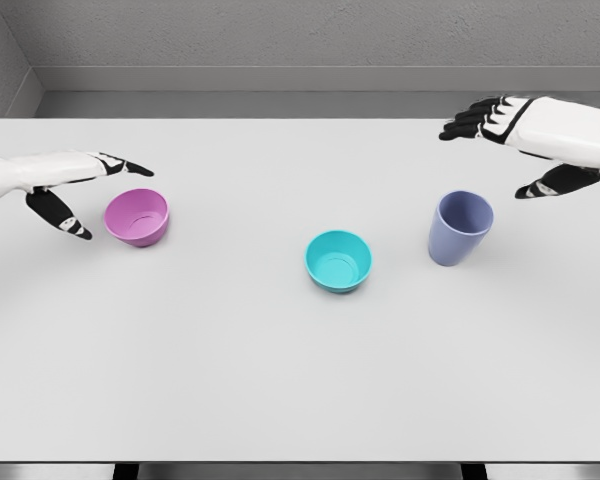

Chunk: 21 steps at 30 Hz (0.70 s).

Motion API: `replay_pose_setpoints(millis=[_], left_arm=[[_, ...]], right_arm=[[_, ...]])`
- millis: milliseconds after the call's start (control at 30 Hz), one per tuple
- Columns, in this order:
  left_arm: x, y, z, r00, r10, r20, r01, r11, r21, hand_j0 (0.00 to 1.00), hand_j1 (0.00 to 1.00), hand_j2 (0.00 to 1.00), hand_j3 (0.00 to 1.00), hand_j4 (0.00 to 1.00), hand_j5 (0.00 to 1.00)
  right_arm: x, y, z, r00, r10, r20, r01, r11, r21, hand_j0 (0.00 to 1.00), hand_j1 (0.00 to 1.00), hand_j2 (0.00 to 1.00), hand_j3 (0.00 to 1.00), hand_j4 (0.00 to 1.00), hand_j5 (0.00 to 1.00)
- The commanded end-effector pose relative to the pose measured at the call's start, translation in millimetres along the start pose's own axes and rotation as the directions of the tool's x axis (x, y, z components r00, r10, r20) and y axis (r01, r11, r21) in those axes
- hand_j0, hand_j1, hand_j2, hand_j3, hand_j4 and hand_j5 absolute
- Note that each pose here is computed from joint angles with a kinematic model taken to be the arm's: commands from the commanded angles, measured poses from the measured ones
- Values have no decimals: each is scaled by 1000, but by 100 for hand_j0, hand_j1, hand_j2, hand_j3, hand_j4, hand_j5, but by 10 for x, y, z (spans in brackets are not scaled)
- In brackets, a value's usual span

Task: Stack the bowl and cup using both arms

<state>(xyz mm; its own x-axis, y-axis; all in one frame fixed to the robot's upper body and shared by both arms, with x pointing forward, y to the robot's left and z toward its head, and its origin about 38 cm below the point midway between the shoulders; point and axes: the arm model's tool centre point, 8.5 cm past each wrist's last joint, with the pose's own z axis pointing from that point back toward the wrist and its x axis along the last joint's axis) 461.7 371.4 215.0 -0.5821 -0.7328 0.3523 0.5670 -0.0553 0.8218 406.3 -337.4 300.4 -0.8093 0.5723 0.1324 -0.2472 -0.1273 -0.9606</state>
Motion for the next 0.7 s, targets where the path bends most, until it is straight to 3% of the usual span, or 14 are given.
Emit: replay_pose_setpoints(millis=[0,400,533,667], left_arm=[[8,10,-19,1000,2,3,-2,1000,3,100,100,100,100,100,100],[41,-24,-179,1000,-5,18,6,1000,-19,100,100,100,100,100,100],[36,-23,-181,1000,-6,16,6,1000,-20,100,100,100,100,100,100],[76,-35,-260,999,-9,31,10,999,-31,100,100,100,100,100,100]], right_arm=[[23,275,-73,999,-48,16,47,996,70,100,100,100,100,100,100],[-57,313,-178,999,-43,11,41,990,133,100,100,100,100,100,100],[-72,265,-241,999,-38,17,36,992,122,100,100,100,100,100,100],[-183,194,-147,999,-29,-25,32,993,114,100,100,100,100,100,100]])
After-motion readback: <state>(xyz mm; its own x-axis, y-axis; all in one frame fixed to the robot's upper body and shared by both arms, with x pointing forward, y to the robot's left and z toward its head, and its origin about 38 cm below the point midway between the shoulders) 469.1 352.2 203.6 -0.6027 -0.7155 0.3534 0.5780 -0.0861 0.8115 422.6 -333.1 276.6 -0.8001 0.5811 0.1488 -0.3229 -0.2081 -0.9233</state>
